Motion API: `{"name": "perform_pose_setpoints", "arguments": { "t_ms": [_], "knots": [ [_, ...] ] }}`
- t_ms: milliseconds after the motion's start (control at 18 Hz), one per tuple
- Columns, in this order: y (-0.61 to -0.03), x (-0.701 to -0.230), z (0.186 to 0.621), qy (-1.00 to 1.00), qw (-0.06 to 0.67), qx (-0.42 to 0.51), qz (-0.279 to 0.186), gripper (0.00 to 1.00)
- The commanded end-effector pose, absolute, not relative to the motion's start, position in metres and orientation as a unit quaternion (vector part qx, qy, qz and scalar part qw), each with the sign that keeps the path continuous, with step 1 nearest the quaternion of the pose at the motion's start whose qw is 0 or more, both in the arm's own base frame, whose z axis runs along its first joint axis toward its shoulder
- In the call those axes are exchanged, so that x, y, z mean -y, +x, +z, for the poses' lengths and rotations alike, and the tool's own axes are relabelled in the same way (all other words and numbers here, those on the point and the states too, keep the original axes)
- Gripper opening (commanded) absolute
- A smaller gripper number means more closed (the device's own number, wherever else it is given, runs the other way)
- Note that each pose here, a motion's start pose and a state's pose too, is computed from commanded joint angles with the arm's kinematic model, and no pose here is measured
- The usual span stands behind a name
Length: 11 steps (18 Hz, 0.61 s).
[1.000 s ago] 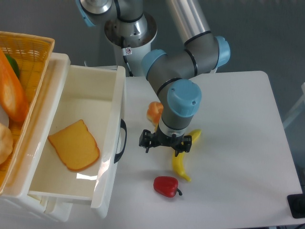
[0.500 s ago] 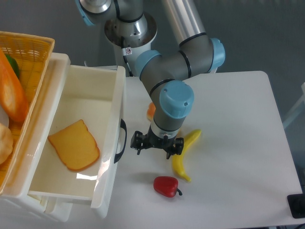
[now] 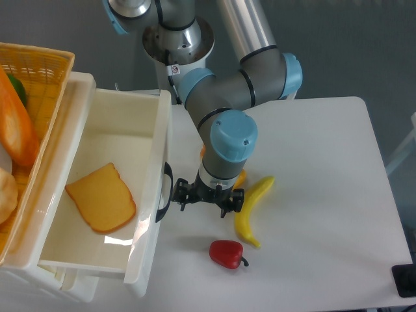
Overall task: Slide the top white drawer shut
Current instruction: 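Push the drawer front with the gripper, sliding the drawer into the cabinet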
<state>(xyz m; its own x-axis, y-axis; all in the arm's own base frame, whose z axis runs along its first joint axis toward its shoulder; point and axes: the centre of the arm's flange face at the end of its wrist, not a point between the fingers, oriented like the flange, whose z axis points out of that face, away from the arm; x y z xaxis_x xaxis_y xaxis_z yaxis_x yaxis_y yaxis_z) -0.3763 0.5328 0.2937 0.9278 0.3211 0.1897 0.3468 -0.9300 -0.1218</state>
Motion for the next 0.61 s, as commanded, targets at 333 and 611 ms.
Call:
{"name": "perform_pose_setpoints", "arguments": {
  "t_ms": [333, 611],
  "knots": [
    [-0.373, -0.532, 0.297, -0.979, 0.076, 0.169, -0.087, 1.00],
    [-0.361, -0.540, 0.299, -0.980, 0.076, 0.160, -0.089, 1.00]
  ]
}}
